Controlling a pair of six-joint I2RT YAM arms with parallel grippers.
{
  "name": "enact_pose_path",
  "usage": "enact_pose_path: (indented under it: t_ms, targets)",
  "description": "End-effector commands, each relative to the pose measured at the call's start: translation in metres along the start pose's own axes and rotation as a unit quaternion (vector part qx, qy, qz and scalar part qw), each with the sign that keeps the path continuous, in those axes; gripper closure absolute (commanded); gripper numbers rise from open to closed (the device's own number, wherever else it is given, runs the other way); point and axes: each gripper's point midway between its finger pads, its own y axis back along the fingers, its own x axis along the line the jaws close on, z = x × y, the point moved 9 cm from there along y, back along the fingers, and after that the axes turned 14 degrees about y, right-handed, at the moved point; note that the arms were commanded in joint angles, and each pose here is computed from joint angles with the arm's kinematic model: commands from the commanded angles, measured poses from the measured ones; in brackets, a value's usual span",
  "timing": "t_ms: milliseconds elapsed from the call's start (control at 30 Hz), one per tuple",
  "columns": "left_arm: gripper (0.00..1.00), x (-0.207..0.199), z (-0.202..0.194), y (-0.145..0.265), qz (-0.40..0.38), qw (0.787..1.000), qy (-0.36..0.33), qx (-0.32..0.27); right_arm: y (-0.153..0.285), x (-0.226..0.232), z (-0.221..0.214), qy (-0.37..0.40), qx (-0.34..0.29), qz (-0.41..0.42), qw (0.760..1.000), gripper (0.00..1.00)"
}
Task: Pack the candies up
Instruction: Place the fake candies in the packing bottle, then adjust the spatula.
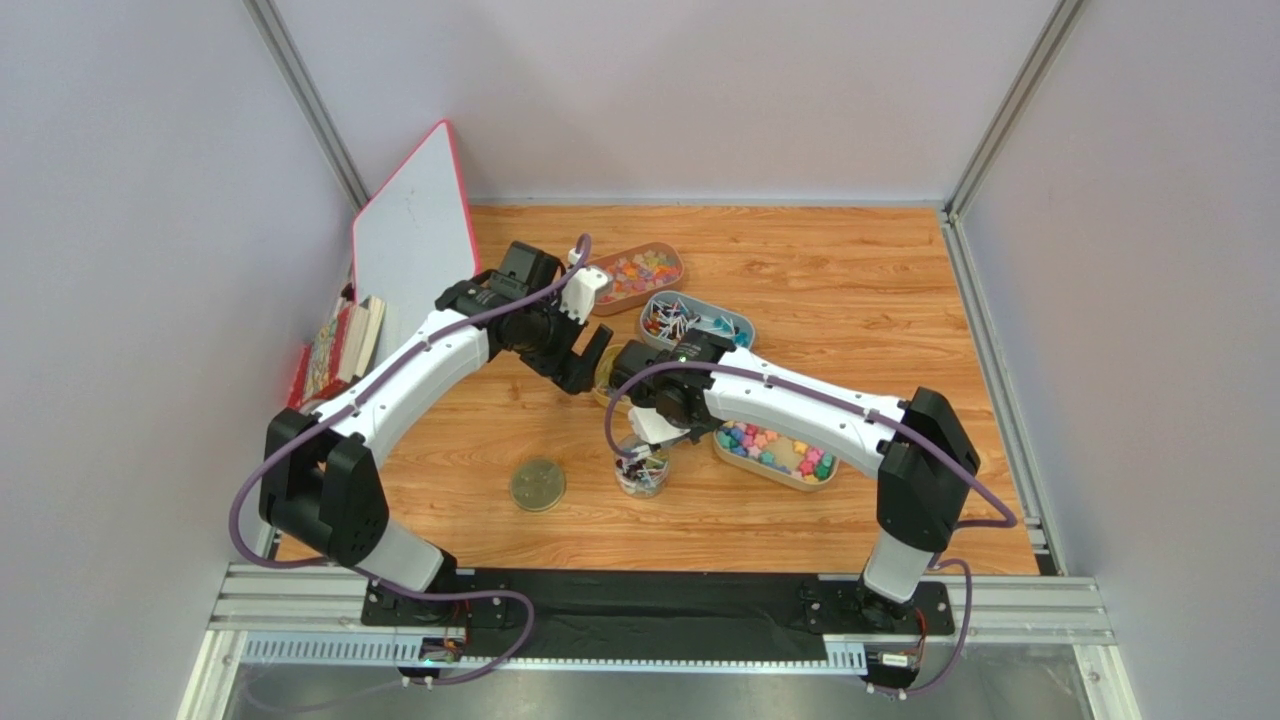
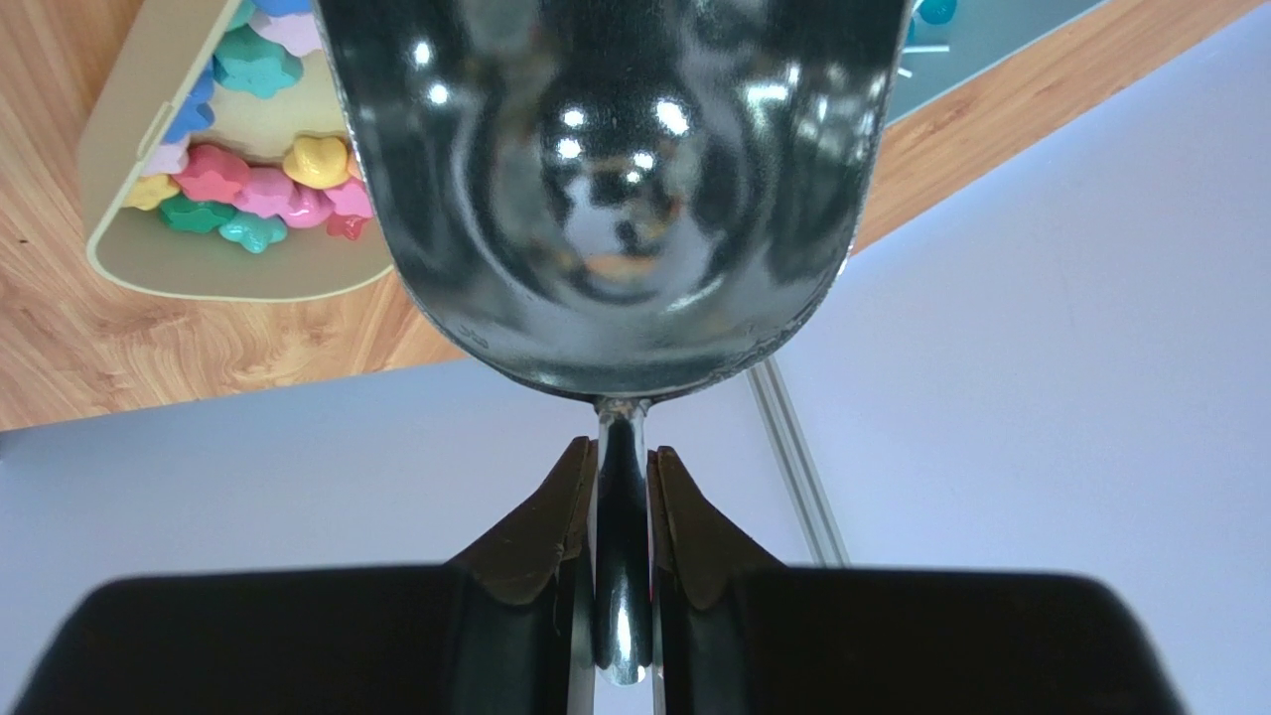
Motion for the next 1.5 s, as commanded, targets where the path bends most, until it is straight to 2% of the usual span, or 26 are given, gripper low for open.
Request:
enact_pose_path:
  t_ms: [0,133,233,300,333,433,500,733,1167,1267,1300,1367,1400,1467]
  targets:
    - [0.08,-0.006,0.001,-0.003,-0.026,1.0,0.009,0.007,0.023,0.026,-0.027,0.092,0.082,0.075,0.99,1.0]
    - [0.09,-0.009,0.001,-0.002,-0.043,0.999,0.011,0.006,0.025,0.026,-0.027,0.08,0.084,0.068,0.991,1.0]
    - [0.12,-0.013,0.0,-0.002,-0.066,0.998,0.017,0.002,0.03,0.028,-0.027,0.041,0.052,0.066,0.996,1.0]
    - [0.23,-0.023,-0.004,-0.003,-0.131,0.991,0.012,0.01,0.032,0.029,-0.03,-0.014,0.012,0.07,0.997,1.0]
    - [0.38,-0.027,-0.005,-0.003,-0.159,0.987,0.009,0.012,0.035,0.03,-0.029,-0.071,-0.03,0.078,0.994,1.0]
    - [0.46,-0.047,-0.003,0.0,-0.281,0.959,0.021,0.027,0.028,0.038,-0.037,-0.16,-0.097,0.114,0.976,1.0]
    - [0.43,-0.052,0.001,0.0,-0.311,0.949,0.034,0.033,0.024,0.045,-0.046,-0.203,-0.12,0.118,0.965,1.0]
    - [0.41,-0.049,0.022,-0.017,-0.356,0.929,0.087,0.055,0.019,0.052,-0.046,-0.228,-0.139,0.1,0.959,1.0]
    - [0.44,-0.051,0.034,-0.03,-0.382,0.915,0.11,0.068,0.03,0.032,-0.047,-0.243,-0.167,0.079,0.952,1.0]
    - [0.54,-0.052,0.035,-0.03,-0.399,0.908,0.11,0.068,0.03,0.026,-0.045,-0.244,-0.176,0.08,0.95,1.0]
    - [0.65,-0.054,0.035,-0.029,-0.416,0.9,0.111,0.072,0.028,0.025,-0.042,-0.241,-0.176,0.085,0.951,1.0]
    - [0.76,-0.055,0.037,-0.029,-0.44,0.888,0.11,0.072,0.027,0.025,-0.041,-0.238,-0.179,0.089,0.95,1.0]
    - [0.89,-0.057,0.036,-0.026,-0.462,0.876,0.111,0.077,0.028,0.025,-0.041,-0.239,-0.186,0.09,0.949,1.0]
    - [1.0,-0.057,0.034,-0.025,-0.479,0.867,0.11,0.079,0.027,0.03,-0.039,-0.243,-0.192,0.098,0.946,1.0]
